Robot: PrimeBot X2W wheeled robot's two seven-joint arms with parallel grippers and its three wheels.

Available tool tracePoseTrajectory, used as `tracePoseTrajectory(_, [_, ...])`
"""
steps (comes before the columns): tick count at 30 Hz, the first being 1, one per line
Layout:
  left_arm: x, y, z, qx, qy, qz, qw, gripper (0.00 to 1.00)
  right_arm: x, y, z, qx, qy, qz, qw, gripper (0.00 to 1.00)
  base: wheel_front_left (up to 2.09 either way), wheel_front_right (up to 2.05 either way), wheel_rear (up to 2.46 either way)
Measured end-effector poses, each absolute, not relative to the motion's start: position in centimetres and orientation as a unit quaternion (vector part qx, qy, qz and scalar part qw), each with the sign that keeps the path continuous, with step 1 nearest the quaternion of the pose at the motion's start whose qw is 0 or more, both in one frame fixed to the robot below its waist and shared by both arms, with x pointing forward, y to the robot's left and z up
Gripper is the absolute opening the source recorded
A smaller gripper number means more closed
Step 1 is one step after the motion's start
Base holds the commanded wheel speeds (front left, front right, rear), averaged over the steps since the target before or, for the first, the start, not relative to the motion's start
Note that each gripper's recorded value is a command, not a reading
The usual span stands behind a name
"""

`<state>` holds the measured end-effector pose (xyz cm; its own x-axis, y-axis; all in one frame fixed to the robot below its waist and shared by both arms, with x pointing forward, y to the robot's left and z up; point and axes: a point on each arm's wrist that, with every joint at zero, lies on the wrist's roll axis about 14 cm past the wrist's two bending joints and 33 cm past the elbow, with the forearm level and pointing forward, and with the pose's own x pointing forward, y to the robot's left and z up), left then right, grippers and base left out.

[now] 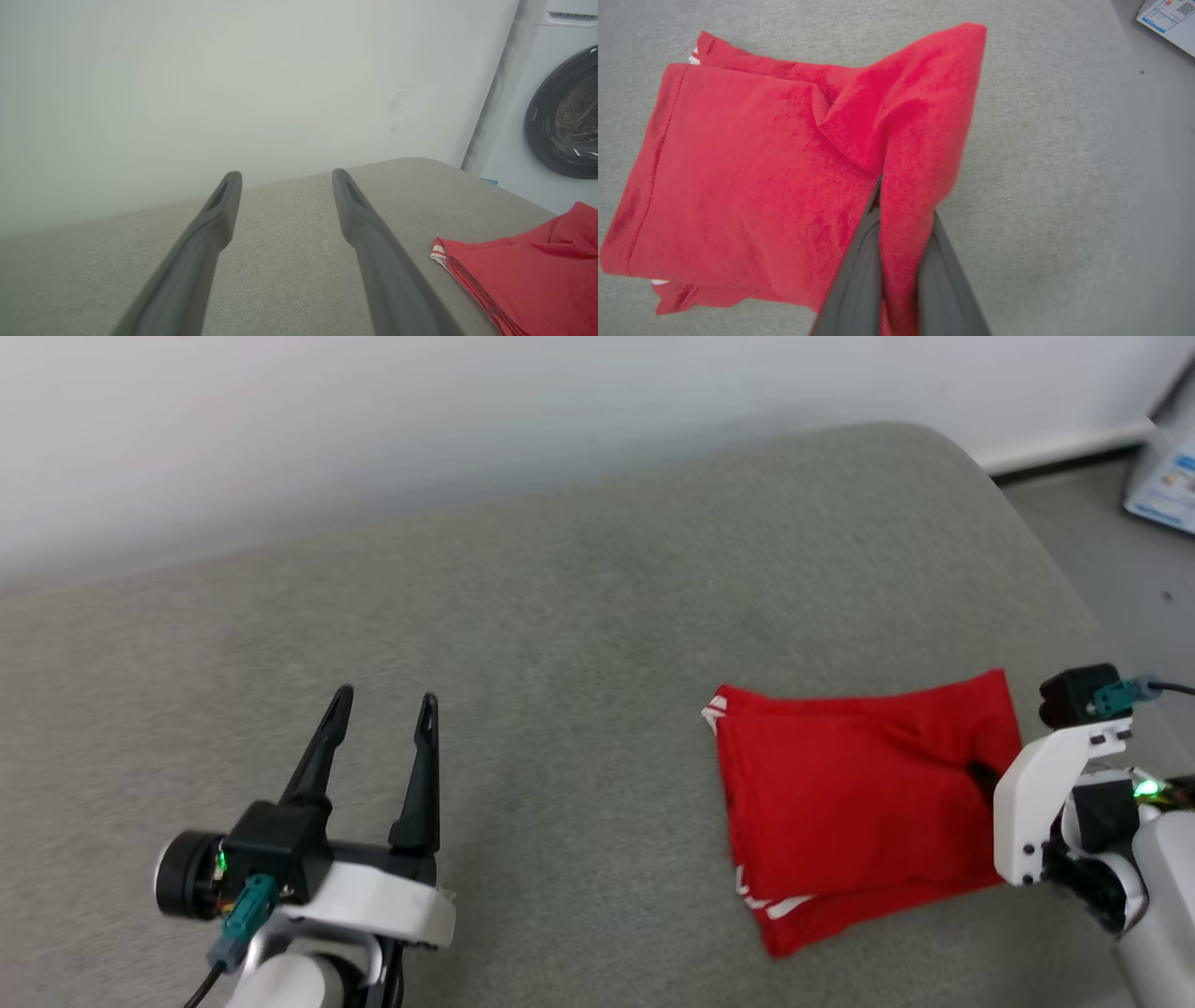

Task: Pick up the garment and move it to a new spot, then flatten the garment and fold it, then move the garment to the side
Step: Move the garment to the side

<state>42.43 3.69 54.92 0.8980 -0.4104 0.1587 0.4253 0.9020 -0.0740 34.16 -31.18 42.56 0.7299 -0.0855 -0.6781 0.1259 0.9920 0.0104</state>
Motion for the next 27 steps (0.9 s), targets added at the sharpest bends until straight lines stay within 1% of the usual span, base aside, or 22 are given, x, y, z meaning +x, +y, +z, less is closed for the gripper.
tracePoseTrajectory(2, [43.3, 1.8, 55.0, -0.055, -0.071, -0.241, 0.966, 1.0, 33.9, -33.3, 42.7, -0.001, 0.363, -0.083, 0.928, 0.0, 0.0, 0.0, 0.0])
tracePoseTrajectory(6, [45.2, -1.1, 54.1, -0.054, -0.065, -0.289, 0.954, 1.0, 35.2, -36.6, 43.1, -0.02, 0.344, -0.128, 0.93, 0.0, 0.0, 0.0, 0.0])
tracePoseTrajectory(10, [47.2, -2.9, 53.1, -0.052, -0.064, -0.319, 0.944, 1.0, 36.4, -40.7, 43.7, -0.045, 0.331, -0.179, 0.925, 0.0, 0.0, 0.0, 0.0])
tracePoseTrajectory(14, [49.0, -4.0, 51.7, -0.057, -0.058, -0.337, 0.938, 1.0, 38.1, -45.2, 45.3, -0.067, 0.296, -0.236, 0.923, 0.0, 0.0, 0.0, 0.0])
tracePoseTrajectory(19, [51.1, -4.0, 48.9, -0.056, -0.039, -0.339, 0.938, 1.0, 40.9, -47.5, 45.4, -0.088, 0.257, -0.264, 0.925, 0.0, 0.0, 0.0, 0.0])
tracePoseTrajectory(22, [51.9, -3.9, 47.1, -0.056, -0.025, -0.34, 0.939, 1.0, 41.7, -48.1, 43.9, -0.088, 0.26, -0.277, 0.921, 0.0, 0.0, 0.0, 0.0])
tracePoseTrajectory(23, [52.1, -3.9, 46.5, -0.058, -0.02, -0.339, 0.939, 1.0, 41.5, -48.2, 42.9, -0.08, 0.269, -0.283, 0.917, 0.27, 0.0, 0.0, 0.0])
tracePoseTrajectory(24, [52.2, -3.9, 46.0, -0.058, -0.016, -0.34, 0.939, 1.0, 41.3, -48.3, 42.0, -0.077, 0.275, -0.288, 0.914, 0.4, 0.0, 0.0, 0.0])
tracePoseTrajectory(25, [52.3, -3.9, 45.7, -0.058, -0.013, -0.34, 0.938, 1.0, 41.0, -48.4, 41.2, -0.077, 0.283, -0.293, 0.91, 0.4, 0.0, 0.0, 0.0])
tracePoseTrajectory(26, [52.4, -3.8, 45.3, -0.058, -0.01, -0.339, 0.939, 1.0, 40.6, -48.5, 40.4, -0.071, 0.292, -0.3, 0.905, 1.0, 0.0, 0.0, 0.0])
tracePoseTrajectory(27, [52.4, -3.7, 45.1, -0.057, -0.007, -0.339, 0.939, 1.0, 40.3, -48.6, 39.8, -0.067, 0.294, -0.306, 0.903, 1.0, 0.0, 0.0, 0.0])
